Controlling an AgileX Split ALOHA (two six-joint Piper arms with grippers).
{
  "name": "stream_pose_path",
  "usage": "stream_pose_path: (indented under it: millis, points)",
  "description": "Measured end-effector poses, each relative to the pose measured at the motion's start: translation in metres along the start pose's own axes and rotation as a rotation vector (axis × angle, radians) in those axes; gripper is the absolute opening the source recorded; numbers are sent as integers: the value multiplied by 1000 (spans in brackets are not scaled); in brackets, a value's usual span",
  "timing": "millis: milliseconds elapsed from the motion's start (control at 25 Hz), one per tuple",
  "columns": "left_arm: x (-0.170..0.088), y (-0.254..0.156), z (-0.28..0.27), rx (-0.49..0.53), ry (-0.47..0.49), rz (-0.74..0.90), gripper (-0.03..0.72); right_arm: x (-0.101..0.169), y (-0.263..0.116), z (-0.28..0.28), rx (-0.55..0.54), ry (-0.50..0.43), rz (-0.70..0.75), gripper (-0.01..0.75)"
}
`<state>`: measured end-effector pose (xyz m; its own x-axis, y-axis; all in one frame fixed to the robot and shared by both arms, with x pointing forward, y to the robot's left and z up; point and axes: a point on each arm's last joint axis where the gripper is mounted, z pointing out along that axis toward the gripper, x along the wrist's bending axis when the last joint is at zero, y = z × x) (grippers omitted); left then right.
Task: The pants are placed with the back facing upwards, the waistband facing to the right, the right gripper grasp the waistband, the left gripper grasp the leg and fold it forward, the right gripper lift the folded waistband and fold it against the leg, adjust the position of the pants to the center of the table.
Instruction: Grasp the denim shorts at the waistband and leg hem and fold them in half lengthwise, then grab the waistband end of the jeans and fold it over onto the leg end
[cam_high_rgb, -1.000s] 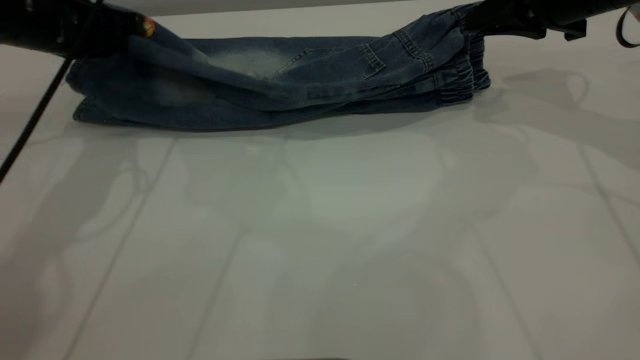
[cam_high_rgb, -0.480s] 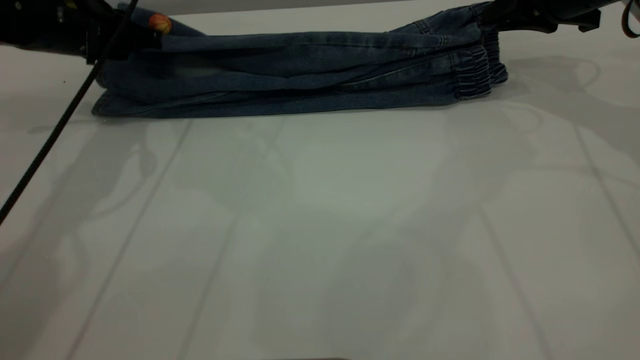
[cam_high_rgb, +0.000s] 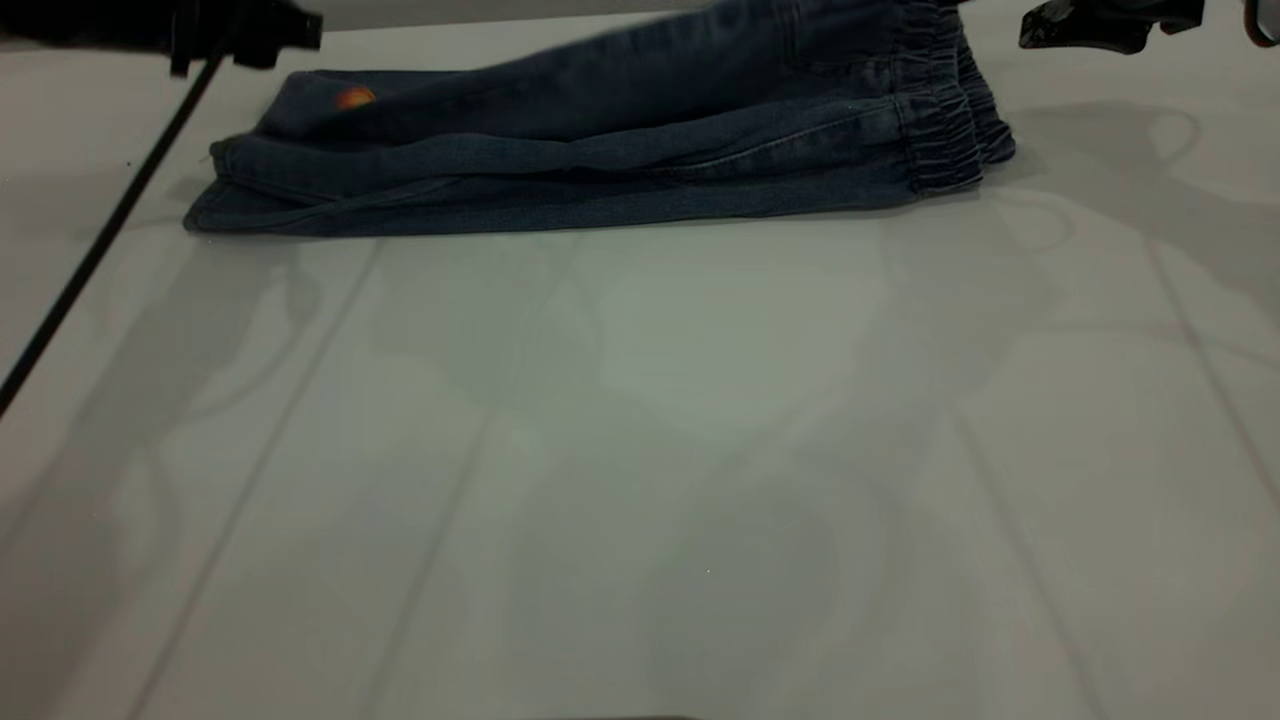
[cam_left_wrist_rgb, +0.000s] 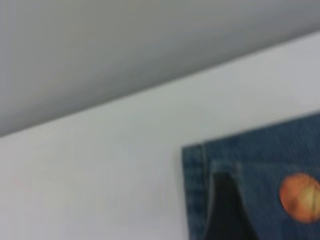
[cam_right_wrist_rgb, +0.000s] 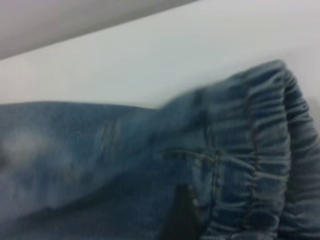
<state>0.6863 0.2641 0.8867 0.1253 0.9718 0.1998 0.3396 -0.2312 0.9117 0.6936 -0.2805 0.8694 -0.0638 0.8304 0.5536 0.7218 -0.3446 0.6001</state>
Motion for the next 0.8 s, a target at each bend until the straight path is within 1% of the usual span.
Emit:
stream_pose_path:
  millis: [40,80,160,280,400,440,520,600,800]
  points:
    - [2,5,1,9,15,-28,454,1,1,-1,0,5,4,629]
    - [4,9,2,43,17,-57,475,3,2,-2,1,16,5,644]
    - [4,17,2,140,-9,-90,494,9,5,-7,11,50,4,646]
    - [-5,27,-2,352,-109,-92,499,20,8,-15,44,104,-4,613]
    - [-19,36,-6,520,-207,-56,502,20,2,-16,113,85,-7,581]
    - [-22,40,-8,556,-233,-40,503,18,1,-16,132,72,-2,577]
    - [-29,49,-9,582,-270,-7,503,16,-3,-16,172,53,-6,575]
    - [-36,55,-10,580,-295,24,503,13,-7,-14,198,34,-2,573]
    - [-50,59,-12,579,-327,56,503,-6,-18,1,216,-33,-17,573]
